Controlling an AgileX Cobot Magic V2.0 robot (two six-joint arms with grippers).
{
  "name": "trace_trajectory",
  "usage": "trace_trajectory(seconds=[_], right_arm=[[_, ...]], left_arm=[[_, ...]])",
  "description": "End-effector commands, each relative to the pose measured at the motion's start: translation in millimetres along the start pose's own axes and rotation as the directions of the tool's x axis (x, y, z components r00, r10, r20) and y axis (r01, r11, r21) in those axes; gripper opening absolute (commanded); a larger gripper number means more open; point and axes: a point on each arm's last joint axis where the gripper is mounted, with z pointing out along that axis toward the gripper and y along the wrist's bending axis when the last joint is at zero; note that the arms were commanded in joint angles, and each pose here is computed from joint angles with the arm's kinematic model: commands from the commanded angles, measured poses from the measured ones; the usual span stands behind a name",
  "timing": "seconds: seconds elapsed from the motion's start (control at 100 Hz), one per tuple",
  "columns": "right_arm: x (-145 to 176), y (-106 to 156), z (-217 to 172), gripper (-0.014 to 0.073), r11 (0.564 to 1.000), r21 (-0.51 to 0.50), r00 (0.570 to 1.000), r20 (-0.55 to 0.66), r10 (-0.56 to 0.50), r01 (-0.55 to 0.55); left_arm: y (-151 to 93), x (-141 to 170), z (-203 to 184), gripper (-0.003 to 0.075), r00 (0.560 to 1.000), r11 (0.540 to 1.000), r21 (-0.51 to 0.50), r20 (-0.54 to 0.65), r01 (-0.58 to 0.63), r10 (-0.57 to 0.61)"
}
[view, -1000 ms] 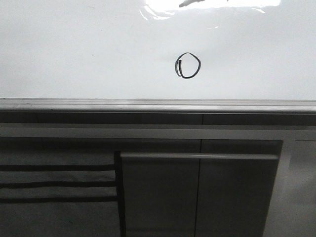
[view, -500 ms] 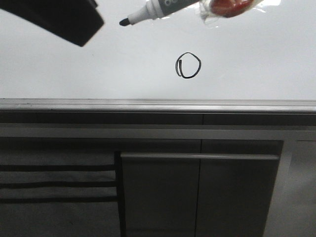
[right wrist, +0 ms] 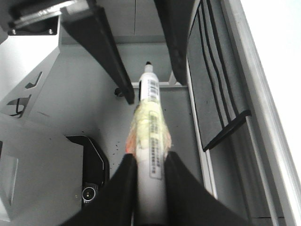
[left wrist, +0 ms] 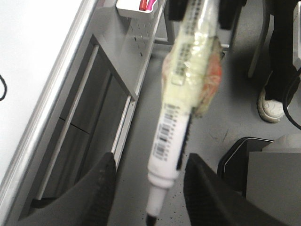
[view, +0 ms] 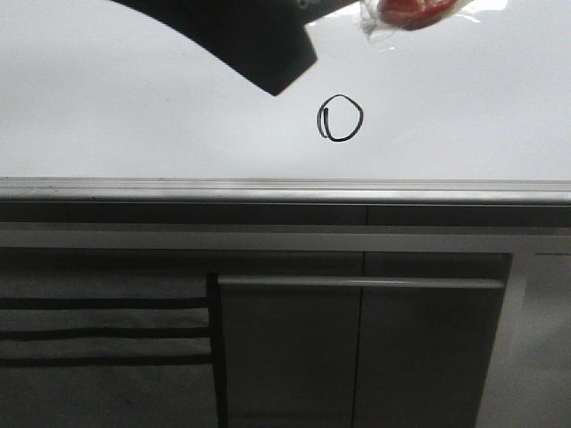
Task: Write number 0 on whiteboard
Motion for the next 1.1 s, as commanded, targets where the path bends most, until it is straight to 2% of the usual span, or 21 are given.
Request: trace_trajectory(seconds=[0.0, 0.23, 0.58, 0.65, 0.76, 0.84, 0.89, 0.97, 1.09], right_arm=[[-13, 2, -8, 0.0026, 0.998, 0.044, 0.996, 0.072, -0.058, 0.055], [-13, 2, -8, 0.0026, 0.997, 0.045, 0.995, 0.067, -0.072, 0.069], [-13, 2, -8, 0.0034, 0.997, 0.045, 0.995, 0.067, -0.072, 0.069], [-13, 2, -8, 0.0083, 0.997, 0.045, 0.995, 0.067, -0.072, 0.069], [-13, 0, -8, 0.0256, 0.996, 0.058, 0.995, 0.067, -0.072, 0.069], [-13, -2, -11, 0.0364, 0.994, 0.091, 0.995, 0.068, -0.073, 0.067], [-14, -5, -16, 0.0389, 0.989, 0.129, 0.996, 0.054, -0.077, 0.069], [-17, -9, -32, 0.0384, 0.973, 0.224, 0.998, 0.035, -0.061, 0.051], [-16, -14, -57, 0.0384, 0.931, 0.366, 0.999, 0.032, -0.015, 0.002]], left_arm=[[4, -17, -8, 0.0316, 0.995, 0.999, -0.033, 0.095, 0.009, -0.006], [5, -18, -7, 0.0299, 0.995, 0.999, -0.035, 0.102, 0.014, -0.01], [6, -19, -7, 0.0061, 0.994, 0.999, -0.042, 0.111, 0.014, -0.01], [6, -19, -7, 0.0027, 0.994, 0.999, -0.042, 0.111, 0.014, -0.01], [6, -19, -7, -0.002, 0.993, 0.999, -0.044, 0.114, 0.015, -0.01], [8, -20, -7, -0.002, 0.993, 0.998, -0.061, 0.121, 0.01, -0.002], [12, -19, -8, -0.002, 0.992, 0.997, -0.08, 0.125, 0.016, -0.006], [23, -15, -10, -0.002, 0.991, 0.991, -0.124, 0.128, 0.053, -0.037], [58, 4, -14, -0.002, 0.966, 0.943, -0.24, 0.176, 0.23, -0.191]])
